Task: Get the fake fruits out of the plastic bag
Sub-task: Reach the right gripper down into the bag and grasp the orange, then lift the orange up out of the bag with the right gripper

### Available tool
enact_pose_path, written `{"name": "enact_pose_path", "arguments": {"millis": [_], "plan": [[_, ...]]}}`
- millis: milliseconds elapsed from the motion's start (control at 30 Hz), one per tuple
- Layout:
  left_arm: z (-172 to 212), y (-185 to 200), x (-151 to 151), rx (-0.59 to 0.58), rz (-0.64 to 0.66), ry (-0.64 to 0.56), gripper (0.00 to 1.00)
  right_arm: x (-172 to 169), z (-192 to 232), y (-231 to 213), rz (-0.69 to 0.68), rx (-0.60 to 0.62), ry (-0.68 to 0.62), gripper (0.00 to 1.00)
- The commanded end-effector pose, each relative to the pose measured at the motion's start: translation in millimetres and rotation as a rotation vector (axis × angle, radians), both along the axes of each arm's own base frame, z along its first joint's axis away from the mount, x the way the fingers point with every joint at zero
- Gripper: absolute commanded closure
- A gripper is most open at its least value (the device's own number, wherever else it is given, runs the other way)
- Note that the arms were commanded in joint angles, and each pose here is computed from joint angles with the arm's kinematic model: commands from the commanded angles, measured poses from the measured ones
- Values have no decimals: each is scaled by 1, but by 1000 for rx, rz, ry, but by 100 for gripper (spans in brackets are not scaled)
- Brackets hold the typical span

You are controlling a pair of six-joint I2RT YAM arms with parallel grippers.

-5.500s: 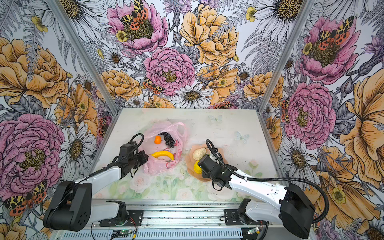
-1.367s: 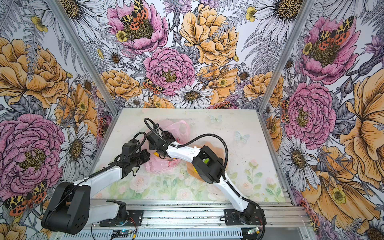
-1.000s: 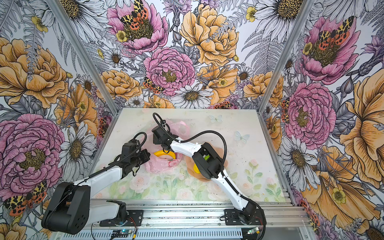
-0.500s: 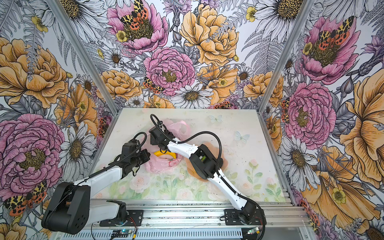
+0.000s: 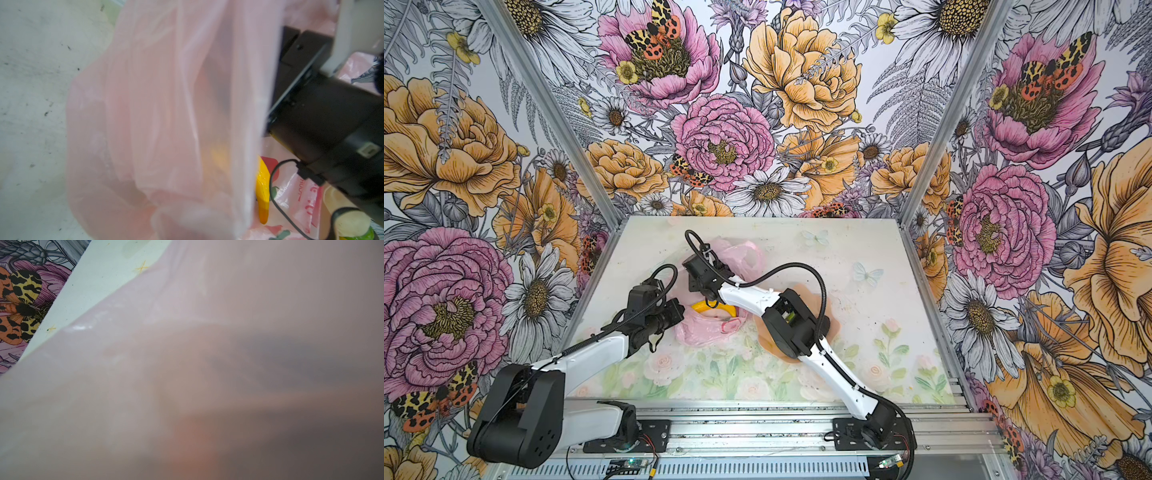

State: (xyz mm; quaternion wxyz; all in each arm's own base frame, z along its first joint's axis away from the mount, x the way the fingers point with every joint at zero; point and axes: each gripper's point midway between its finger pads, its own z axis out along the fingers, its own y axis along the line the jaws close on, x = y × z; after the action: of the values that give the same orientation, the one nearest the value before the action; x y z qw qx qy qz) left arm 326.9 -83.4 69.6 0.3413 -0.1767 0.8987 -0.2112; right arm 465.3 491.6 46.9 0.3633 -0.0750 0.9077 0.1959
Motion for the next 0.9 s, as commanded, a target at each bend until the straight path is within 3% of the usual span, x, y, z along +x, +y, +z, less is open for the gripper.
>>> {"name": "enact_pose_path", "arguments": {"millis": [0,400,633,867], "plan": [[3,-2,4,-11,-17,-17,100,-7,51,2,16,11,-71,53],[3,1,3,-3,-9,-20,100,-81,86,-35,135,-138,-106,53],[4,0,4,-9,-12,-19,100,-129,87,-106,127,-288,-104,53],[2,-3,4,-18,-20,-13,100,-153,88,-177,66,-468,-90,53]]}}
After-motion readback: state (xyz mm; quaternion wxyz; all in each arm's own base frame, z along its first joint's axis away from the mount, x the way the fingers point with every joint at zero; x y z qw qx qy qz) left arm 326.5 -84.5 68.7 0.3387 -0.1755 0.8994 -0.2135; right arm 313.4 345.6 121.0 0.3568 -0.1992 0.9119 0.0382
